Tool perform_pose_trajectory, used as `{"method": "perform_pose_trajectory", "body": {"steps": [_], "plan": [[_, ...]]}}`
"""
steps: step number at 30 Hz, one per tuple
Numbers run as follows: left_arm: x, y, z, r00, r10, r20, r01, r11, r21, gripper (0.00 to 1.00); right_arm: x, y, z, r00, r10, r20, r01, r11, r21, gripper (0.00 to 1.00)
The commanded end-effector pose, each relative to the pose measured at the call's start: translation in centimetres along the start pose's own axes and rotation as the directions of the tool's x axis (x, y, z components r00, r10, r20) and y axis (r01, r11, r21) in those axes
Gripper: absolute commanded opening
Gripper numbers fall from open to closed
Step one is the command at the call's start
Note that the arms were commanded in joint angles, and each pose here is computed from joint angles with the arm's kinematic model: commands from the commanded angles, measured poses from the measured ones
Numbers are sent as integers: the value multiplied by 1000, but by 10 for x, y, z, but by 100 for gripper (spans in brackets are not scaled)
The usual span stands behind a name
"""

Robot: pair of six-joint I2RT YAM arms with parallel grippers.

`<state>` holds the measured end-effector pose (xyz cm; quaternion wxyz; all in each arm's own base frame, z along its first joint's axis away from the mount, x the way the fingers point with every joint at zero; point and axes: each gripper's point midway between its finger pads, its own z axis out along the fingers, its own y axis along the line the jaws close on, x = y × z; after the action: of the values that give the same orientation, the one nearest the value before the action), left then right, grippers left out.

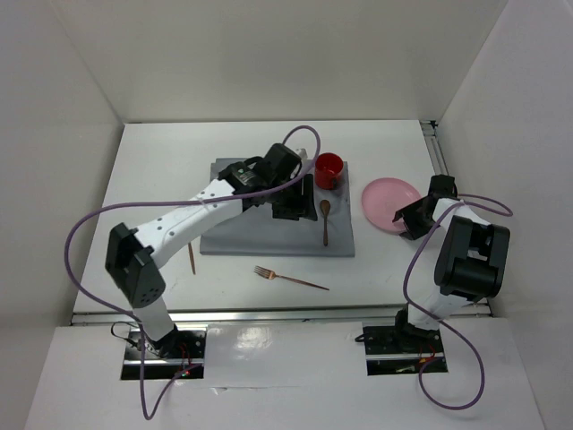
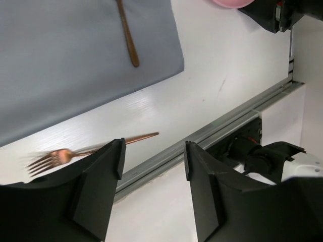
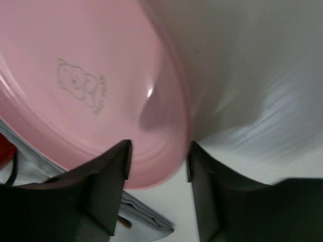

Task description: Set the dinner table for one person

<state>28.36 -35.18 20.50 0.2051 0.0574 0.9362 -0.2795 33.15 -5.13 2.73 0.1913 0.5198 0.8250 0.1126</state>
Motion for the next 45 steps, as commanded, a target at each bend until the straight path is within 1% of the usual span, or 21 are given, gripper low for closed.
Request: {"method": "perform_pose_trajectory", "body": {"steps": [1,4,6,7,11,16,18,19,22,23,25,26,27,28,29,30,32,33,36,40,45], "plan": [[5,36,-28,999,24,32,-21,993,-112,66,-15,2,4,997,34,63,-34,999,-4,51],[1,54,-55,996,-1,86,13,990,-139,66,-22,5,1,996,24,87,-24,1000,1,34],[-5,60,-70,993,-16,118,32,990,-135,66,-27,7,-3,994,23,104,-24,1000,2,29],[-10,69,-83,988,-40,149,61,988,-140,66,-28,6,-7,993,12,115,-13,1000,7,20],[-26,97,-106,977,-74,202,107,982,-158,66,-42,23,-29,985,11,170,-4,999,-41,0],[-44,129,-129,958,-119,259,172,966,-193,66,-51,58,-70,966,-15,259,51,990,-133,0],[-46,149,-134,949,-149,277,213,952,-219,66,-57,88,-93,952,-54,300,121,971,-208,0],[-46,155,-136,945,-160,285,228,947,-225,66,-55,117,-113,940,-82,331,172,952,-253,0],[-50,181,-146,930,-196,312,286,918,-273,66,-38,157,-135,918,-166,359,275,921,-275,0],[-47,194,-152,921,-221,321,320,899,-298,66,-22,190,-155,901,-200,384,336,883,-327,0],[-47,210,-162,896,-250,368,375,869,-322,66,4,221,-160,893,-272,358,407,827,-388,0],[-45,216,-166,888,-255,382,390,858,-334,66,39,241,-164,886,-349,305,458,765,-453,0],[-40,227,-173,869,-280,408,430,836,-341,67,56,259,-158,880,-395,265,475,748,-462,0],[-38,235,-176,850,-304,429,465,815,-345,69,73,270,-156,869,-431,244,495,733,-467,0],[-29,242,-175,843,-330,425,490,796,-355,69,106,293,-169,834,-487,257,547,673,-499,0],[-23,251,-182,828,-353,436,519,777,-356,69,126,295,-145,819,-530,218,565,680,-468,0],[-17,262,-183,808,-383,447,556,748,-363,69,162,305,-136,788,-583,199,598,646,-475,0],[-2,276,-180,792,-431,432,594,704,-388,69,175,306,-119,775,-609,170,609,646,-460,0],[21,293,-172,763,-509,399,644,659,-389,69,205,301,-95,751,-652,107,620,639,-455,0],[44,308,-158,751,-552,362,660,637,-398,69,235,282,-52,721,-693,8,630,650,-425,0],[69,326,-131,729,-615,300,679,599,-425,68,250,264,-24,709,-704,-50,629,663,-406,0]]}}
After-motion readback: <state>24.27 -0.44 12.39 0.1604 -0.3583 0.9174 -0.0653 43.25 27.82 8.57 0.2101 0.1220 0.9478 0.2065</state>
